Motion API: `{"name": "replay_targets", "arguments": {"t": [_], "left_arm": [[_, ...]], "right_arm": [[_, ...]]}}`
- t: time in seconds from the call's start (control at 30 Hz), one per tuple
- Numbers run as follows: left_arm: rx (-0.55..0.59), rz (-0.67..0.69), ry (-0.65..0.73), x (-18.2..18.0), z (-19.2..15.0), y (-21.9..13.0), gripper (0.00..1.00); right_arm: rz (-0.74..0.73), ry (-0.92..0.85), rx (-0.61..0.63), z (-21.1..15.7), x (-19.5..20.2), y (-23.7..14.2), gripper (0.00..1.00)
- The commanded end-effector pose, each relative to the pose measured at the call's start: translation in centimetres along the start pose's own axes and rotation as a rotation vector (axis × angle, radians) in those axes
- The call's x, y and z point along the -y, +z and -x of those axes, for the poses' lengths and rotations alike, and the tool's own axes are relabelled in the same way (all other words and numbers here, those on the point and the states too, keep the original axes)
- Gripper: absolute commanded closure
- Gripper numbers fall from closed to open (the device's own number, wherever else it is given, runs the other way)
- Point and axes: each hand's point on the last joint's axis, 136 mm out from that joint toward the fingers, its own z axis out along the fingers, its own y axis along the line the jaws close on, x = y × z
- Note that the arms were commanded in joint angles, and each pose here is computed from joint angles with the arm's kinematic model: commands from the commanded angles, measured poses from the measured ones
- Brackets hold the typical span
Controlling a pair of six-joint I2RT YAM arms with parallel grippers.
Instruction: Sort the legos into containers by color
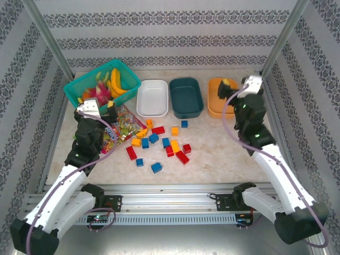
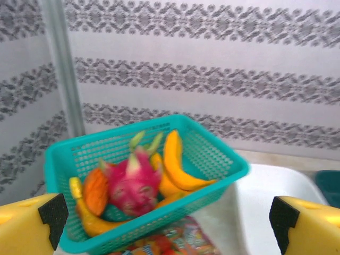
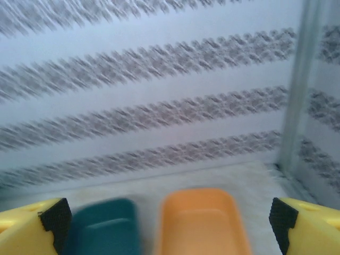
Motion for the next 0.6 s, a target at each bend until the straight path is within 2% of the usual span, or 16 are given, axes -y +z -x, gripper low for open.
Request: {"name": "replay_targets", "arguments": {"t": [0.0, 0.03, 0.1, 0.2, 0.33, 0.37, 0.57], "left_arm": [[-0.330, 0.074, -0.191, -0.9, -3.6, -2.2, 0.00], [-0.378, 0.039, -0.223, -0.1, -3.9, -2.4, 0.00], [-0.450, -0.095, -0.278, 2.7, -4.7, -2.2, 0.00], [-0.605, -0.258, -0.353, 6.5, -6.4, -2.8, 0.00], [-0.800, -0.510, -0.396, 11.3, -8.3, -5.2, 0.00], [-0.823, -0.563, -0.404, 12.2, -8.4, -5.9, 0.00], [-0.871, -0.765, -0.369, 14.5, -8.0, -9.6, 0.00]], "right_arm": [[0.020, 0.289, -0.618, -12.3, -0.1, -3.2, 0.02], [0.072, 0.330, -0.678, -13.8, -1.0, -3.5, 0.02], [-0.038, 0.276, -0.758, -15.5, -0.7, -5.1, 0.08], [-0.145, 0.214, -0.827, -16.5, -1.2, -7.3, 0.07], [-0.237, 0.411, -1.026, -20.9, -3.0, -9.8, 0.17], [-0.235, 0.467, -1.065, -22.1, -4.0, -10.0, 0.21], [-0.295, 0.681, -1.181, -27.3, -7.7, -9.3, 0.19]]}}
